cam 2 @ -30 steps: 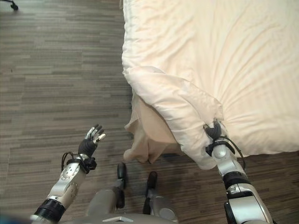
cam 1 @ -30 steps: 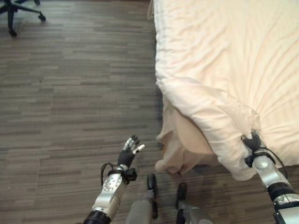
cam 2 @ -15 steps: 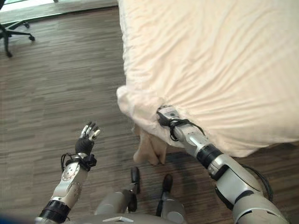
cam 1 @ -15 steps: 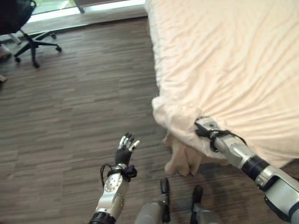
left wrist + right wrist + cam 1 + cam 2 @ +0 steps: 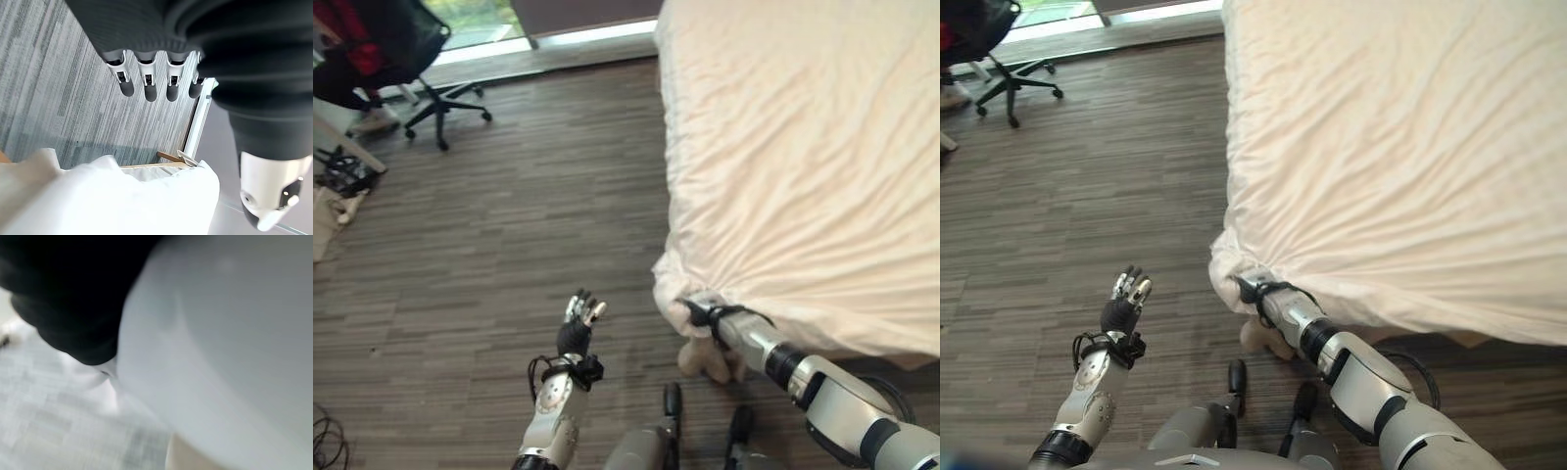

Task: Making the bed.

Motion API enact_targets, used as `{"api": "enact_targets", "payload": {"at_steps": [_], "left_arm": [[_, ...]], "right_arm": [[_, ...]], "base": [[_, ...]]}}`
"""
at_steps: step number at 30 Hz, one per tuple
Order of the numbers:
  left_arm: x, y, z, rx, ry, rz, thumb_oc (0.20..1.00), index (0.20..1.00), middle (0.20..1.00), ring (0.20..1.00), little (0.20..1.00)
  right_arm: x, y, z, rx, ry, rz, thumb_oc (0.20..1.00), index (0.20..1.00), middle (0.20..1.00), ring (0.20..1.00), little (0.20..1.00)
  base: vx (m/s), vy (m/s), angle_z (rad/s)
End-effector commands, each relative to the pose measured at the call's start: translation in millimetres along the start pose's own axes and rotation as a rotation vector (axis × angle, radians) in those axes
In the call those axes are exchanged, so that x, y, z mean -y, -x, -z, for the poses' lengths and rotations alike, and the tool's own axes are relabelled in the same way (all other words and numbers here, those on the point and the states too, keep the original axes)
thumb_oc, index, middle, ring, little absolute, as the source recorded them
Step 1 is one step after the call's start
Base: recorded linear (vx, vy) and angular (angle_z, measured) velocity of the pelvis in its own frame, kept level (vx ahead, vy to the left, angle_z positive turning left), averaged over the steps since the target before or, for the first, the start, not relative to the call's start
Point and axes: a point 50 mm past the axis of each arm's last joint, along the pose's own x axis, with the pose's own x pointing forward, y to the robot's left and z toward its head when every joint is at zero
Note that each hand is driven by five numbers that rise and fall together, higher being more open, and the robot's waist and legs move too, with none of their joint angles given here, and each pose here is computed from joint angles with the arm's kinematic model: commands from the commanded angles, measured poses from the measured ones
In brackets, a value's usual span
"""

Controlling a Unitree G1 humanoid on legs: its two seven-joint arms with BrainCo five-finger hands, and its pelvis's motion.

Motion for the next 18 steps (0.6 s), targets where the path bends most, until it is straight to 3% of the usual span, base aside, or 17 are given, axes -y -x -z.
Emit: {"api": "enact_targets", "payload": {"at_steps": [1,6,7,10,12,14,15,16,18], "left_arm": [[9.1,-22.1,-31.5,0.106,-0.044,0.08,1.0,1.0,1.0,1.0,1.0],[2.3,-23.6,-36.8,0.109,-0.037,0.061,1.0,1.0,1.0,1.0,1.0],[-3.1,-22.4,-41.7,0.124,-0.036,0.055,1.0,1.0,1.0,1.0,1.0],[-10.4,-21.5,-45.9,0.137,-0.031,0.039,1.0,1.0,1.0,1.0,1.0],[-19.1,-20.3,-47.8,0.143,-0.025,0.018,1.0,1.0,1.0,1.0,1.0],[-20.4,-19.3,-47.6,0.145,-0.022,0.019,1.0,1.0,1.0,1.0,1.0],[-20.0,-18.5,-46.7,0.141,-0.017,0.026,1.0,1.0,1.0,1.0,1.0],[-20.7,-15.8,-41.5,0.119,-0.018,0.043,1.0,1.0,1.0,1.0,1.0],[-21.5,-13.9,-38.3,0.102,-0.023,0.048,1.0,1.0,1.0,1.0,1.0]], "right_arm": [[-35.2,-2.7,-69.9,0.183,-0.292,-0.16,1.0,1.0,1.0,1.0,1.0],[-0.3,10.5,-60.6,0.312,-0.602,-0.059,1.0,1.0,1.0,1.0,1.0],[0.4,28.2,-42.9,0.373,-0.716,-0.049,1.0,1.0,1.0,1.0,1.0],[-4.1,51.2,-12.4,0.377,-0.785,-0.04,1.0,1.0,1.0,1.0,1.0],[-41.5,84.9,40.0,0.235,-0.906,-0.069,1.0,1.0,1.0,1.0,1.0],[-56.2,95.2,49.8,0.194,-0.908,-0.107,1.0,1.0,1.0,1.0,1.0],[-75.1,107.0,63.8,0.119,-0.934,-0.148,1.0,1.0,1.0,1.0,1.0],[-116.8,130.9,81.4,-0.012,-0.944,-0.273,1.0,1.0,1.0,1.0,1.0],[-132.4,142.7,88.2,-0.074,-0.955,-0.308,1.0,1.0,1.0,1.0,1.0]], "base": [[0.0,0.0,0.0],[0.0,0.0,0.0],[0.01,-0.01,0.03],[0.01,-0.002,-0.04],[0.05,0.013,-0.15],[0.04,0.01,-0.29],[0.07,-0.001,-0.36],[0.09,-0.002,-0.21],[0.07,-0.001,-0.06]]}}
